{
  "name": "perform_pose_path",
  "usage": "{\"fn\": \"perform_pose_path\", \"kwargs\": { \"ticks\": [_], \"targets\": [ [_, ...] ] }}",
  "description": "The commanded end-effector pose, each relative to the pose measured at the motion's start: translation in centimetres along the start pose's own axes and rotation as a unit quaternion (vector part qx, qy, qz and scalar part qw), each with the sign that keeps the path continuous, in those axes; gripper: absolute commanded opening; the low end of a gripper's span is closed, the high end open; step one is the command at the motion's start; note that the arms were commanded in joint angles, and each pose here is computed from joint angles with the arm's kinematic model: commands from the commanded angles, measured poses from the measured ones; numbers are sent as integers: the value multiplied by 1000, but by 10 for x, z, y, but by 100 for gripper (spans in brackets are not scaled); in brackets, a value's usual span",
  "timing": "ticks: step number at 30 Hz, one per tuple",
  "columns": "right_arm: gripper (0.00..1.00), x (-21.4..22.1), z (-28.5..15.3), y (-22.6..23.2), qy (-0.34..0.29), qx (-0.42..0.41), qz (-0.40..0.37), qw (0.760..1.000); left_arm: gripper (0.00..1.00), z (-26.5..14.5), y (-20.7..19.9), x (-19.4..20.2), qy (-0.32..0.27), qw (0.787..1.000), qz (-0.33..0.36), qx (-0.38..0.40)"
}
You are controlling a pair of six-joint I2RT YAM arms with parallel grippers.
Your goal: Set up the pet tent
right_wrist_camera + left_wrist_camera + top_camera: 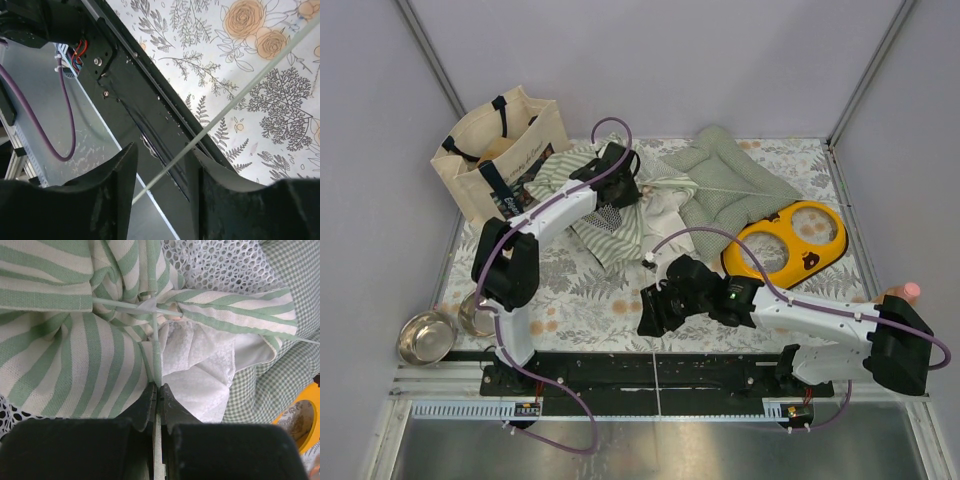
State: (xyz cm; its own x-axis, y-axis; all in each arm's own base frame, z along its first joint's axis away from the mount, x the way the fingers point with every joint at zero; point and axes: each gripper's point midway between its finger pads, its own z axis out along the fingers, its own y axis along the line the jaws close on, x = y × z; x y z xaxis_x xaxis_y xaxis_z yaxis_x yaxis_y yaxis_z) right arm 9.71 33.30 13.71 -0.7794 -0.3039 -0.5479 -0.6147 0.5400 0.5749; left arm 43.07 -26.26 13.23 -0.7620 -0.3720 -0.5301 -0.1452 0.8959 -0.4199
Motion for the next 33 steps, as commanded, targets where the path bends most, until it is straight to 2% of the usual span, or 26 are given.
{"fn": "perform_pose_path", "kwargs": {
  "ticks": [1,3,5,6,7,8,10,12,14,16,20,27,31,33],
  "targets": [
    [40,-4,5,14,1,-29,6,1000,0,-13,-51,-38,-55,995,-12,78],
    [27,-1,5,10,1,-22,10,1000,0,-13,-50,-38,-54,996,-7,76],
    [6,1,6,3,0,-7,17,1000,0,-13,-50,-35,-48,996,0,78],
    [0,1,6,1,-1,-2,17,1000,0,-14,-50,-33,-45,996,4,79],
    [0,0,6,-2,-2,7,18,1000,5,-16,-49,-32,-43,996,8,80],
    [0,-3,6,-3,-6,15,19,1000,18,-18,-49,-31,-41,996,11,82],
    [0,-9,4,-7,-18,34,23,999,36,-25,-48,-29,-38,995,22,88],
    [0,-18,2,-13,-39,55,24,997,67,-33,-44,-26,-37,995,36,88],
    [0,-27,-2,-17,-62,72,26,995,84,-43,-38,-26,-41,994,45,86],
    [0,-38,-6,-17,-89,78,23,993,93,-58,-36,-28,-51,993,56,89],
    [0,-60,-8,-6,-127,61,18,990,99,-89,-32,-38,-68,991,73,93],
    [0,-105,-23,17,-213,34,36,976,99,-144,-10,-40,-85,991,71,71],
    [0,-126,-30,24,-267,15,68,961,99,-164,3,-11,-62,991,69,99],
    [0,-129,-27,26,-275,8,82,958,98,-167,11,14,-35,990,63,122]
  ]
}}
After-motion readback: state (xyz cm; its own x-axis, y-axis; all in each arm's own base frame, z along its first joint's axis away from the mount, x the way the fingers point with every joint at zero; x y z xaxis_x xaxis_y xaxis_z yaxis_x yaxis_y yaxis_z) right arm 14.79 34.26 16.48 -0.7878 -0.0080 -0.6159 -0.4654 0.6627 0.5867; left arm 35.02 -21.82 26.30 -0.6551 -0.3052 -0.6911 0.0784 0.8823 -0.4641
